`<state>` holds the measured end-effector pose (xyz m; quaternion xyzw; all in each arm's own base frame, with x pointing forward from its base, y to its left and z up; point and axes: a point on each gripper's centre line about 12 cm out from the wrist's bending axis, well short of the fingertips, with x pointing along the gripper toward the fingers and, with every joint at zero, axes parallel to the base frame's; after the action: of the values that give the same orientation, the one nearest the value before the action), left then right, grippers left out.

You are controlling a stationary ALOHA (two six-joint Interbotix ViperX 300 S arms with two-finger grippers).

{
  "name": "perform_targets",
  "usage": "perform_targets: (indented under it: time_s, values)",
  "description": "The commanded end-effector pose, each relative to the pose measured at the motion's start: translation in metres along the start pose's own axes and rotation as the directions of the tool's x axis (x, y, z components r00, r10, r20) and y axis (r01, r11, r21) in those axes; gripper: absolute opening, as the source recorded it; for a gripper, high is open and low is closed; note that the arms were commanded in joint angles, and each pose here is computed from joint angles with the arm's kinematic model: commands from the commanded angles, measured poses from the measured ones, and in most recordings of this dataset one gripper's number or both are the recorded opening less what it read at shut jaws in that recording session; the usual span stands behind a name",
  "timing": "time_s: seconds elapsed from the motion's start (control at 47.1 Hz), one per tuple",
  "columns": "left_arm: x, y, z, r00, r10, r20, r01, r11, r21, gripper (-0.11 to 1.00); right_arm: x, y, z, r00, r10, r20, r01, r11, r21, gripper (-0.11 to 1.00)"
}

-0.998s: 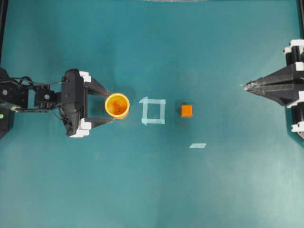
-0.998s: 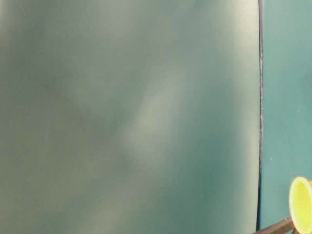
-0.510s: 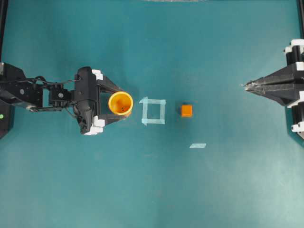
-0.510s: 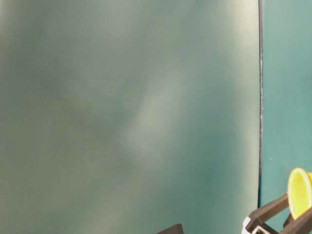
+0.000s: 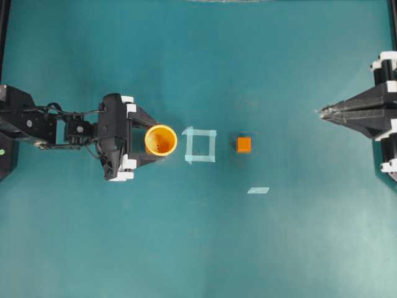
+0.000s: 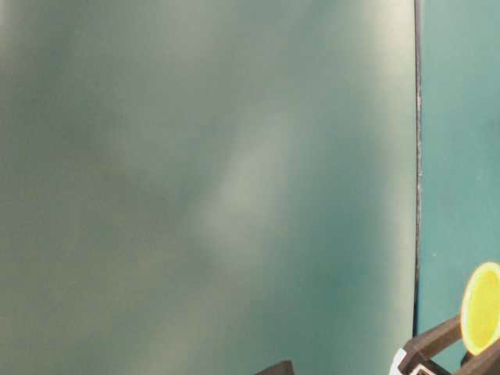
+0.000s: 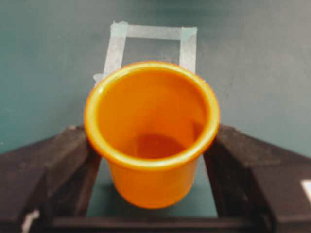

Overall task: Move the cup backward with left arm.
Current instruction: 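Close the left gripper on the orange cup, then drag the gripped orange cup backward toward the far table edge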

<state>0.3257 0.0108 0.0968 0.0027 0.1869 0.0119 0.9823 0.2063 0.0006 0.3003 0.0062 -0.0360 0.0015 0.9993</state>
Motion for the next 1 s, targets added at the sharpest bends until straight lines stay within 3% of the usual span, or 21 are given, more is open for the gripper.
perform_targets:
  time_s: [0.0,0.34,0.977]
  values:
    - [0.001,-0.001,0.009,0.999,-0.005,0.037,0.005,1.000,0.005,0.63,0.003,0.000,0.012,1.000,0.001,0.031,-0.002,1.000,0.002,0.00]
    - [0.001,0.005,0.017,0.995,0.012,0.098,-0.012,1.000,-0.001,0.63,0.003,0.000,0.012,1.000,0.000,0.029,0.000,1.000,0.000,0.00]
    - [0.000,0.050,0.014,0.985,0.141,0.100,-0.140,0.990,-0.016,0.63,0.003,0.000,0.012,1.000,0.000,0.029,0.000,1.000,0.001,0.00]
